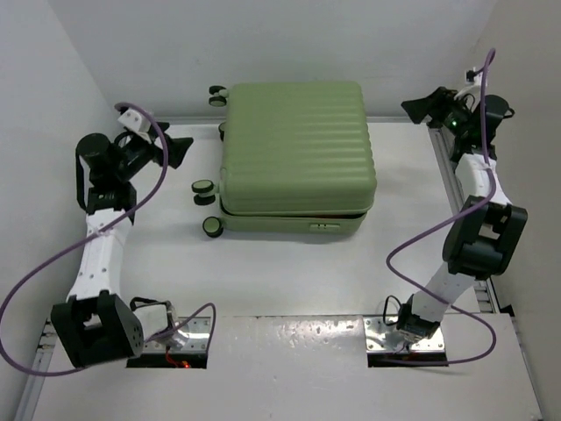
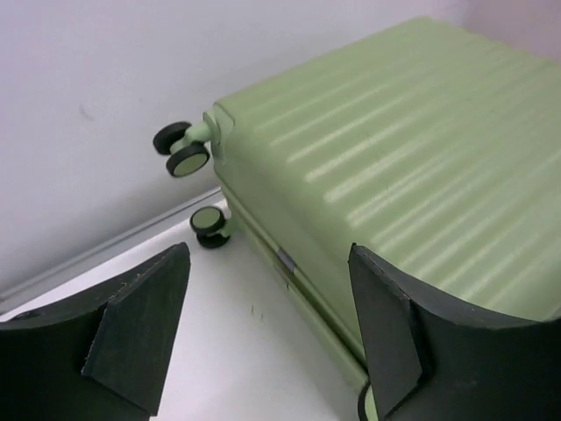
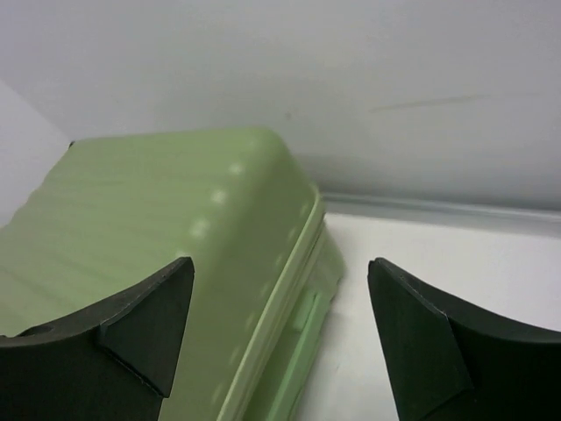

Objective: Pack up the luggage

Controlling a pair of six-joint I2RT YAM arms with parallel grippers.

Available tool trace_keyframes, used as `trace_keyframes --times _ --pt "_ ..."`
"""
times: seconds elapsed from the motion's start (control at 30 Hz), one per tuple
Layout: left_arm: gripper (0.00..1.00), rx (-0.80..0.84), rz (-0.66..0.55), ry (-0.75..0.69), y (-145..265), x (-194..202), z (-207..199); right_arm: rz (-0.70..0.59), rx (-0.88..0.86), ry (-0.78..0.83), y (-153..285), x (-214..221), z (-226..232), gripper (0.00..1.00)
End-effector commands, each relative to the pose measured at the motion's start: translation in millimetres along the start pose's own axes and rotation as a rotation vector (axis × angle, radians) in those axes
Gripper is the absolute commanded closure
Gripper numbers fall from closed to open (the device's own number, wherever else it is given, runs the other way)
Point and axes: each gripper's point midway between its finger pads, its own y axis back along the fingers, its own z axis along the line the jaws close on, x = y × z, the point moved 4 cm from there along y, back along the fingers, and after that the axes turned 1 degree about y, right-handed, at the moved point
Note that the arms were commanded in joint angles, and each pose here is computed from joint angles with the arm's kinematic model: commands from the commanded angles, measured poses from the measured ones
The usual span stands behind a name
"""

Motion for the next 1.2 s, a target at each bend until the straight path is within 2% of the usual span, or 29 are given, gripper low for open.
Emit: trace_keyframes --times 0.0,0.1,0.13,0.2,0.23,0.3,0.33,0.5,0.63,0.7,0.77,0.87,0.93,1.03,1.17 --pt "0.21 0.009 0.036 -0.061 19.9 -7.0 -8.5 0.176 -0.045 -0.066 16.5 34.5 23.9 0.2" --pt "0.21 0.057 0.064 -0.058 25.5 -20.2 -23.5 0.292 -0.026 -0.063 26.9 76.3 26.8 0.23" --pt "0.2 0.082 0.084 -0.048 24.8 -15.1 -29.5 0.356 0.03 -0.095 30.4 93.2 25.5 0.28" --pt "0.2 0.108 0.112 -0.039 30.6 -14.2 -40.1 0.4 0.064 -0.055 29.5 104.7 22.2 0.36" --pt "0.2 0.121 0.12 -0.027 31.5 -12.0 -42.5 0.471 0.08 -0.094 32.8 122.8 23.4 0.4" --pt "0.19 0.122 0.149 0.025 35.4 -4.5 -47.1 0.519 0.064 -0.04 27.4 132.7 31.7 0.43" --pt "0.19 0.112 0.153 0.04 38.7 -5.1 -47.2 0.604 0.041 -0.047 33.0 151.8 39.5 0.46" --pt "0.19 0.059 0.226 0.172 55.4 14.0 -46.3 0.692 -0.155 0.035 41.9 178.3 84.1 0.49" --pt "0.19 0.057 0.279 0.239 69.9 25.1 -49.3 0.796 -0.379 0.046 54.0 203.6 146.5 0.49" --pt "0.19 0.082 0.281 0.223 75.3 25.0 -53.1 0.855 -0.491 0.052 69.0 221.3 181.2 0.49" --pt "0.22 0.092 0.307 0.208 81.2 27.5 -58.5 0.847 -0.566 0.074 73.5 222.9 202.8 0.49" --pt "0.26 0.115 0.352 0.242 85.8 33.0 -64.4 0.878 -0.734 0.084 77.5 239.8 260.3 0.49" --pt "0.27 0.109 0.385 0.258 87.4 41.0 -63.5 0.845 -0.781 0.09 65.6 243.1 277.7 0.47" --pt "0.28 0.047 0.451 0.295 86.6 55.9 -54.7 0.794 -0.912 0.108 47.3 249.3 337.4 0.46" --pt "0.27 -0.175 0.502 0.424 100.3 69.9 -20.7 0.612 -0.963 0.063 -1.0 198.6 385.4 0.43"
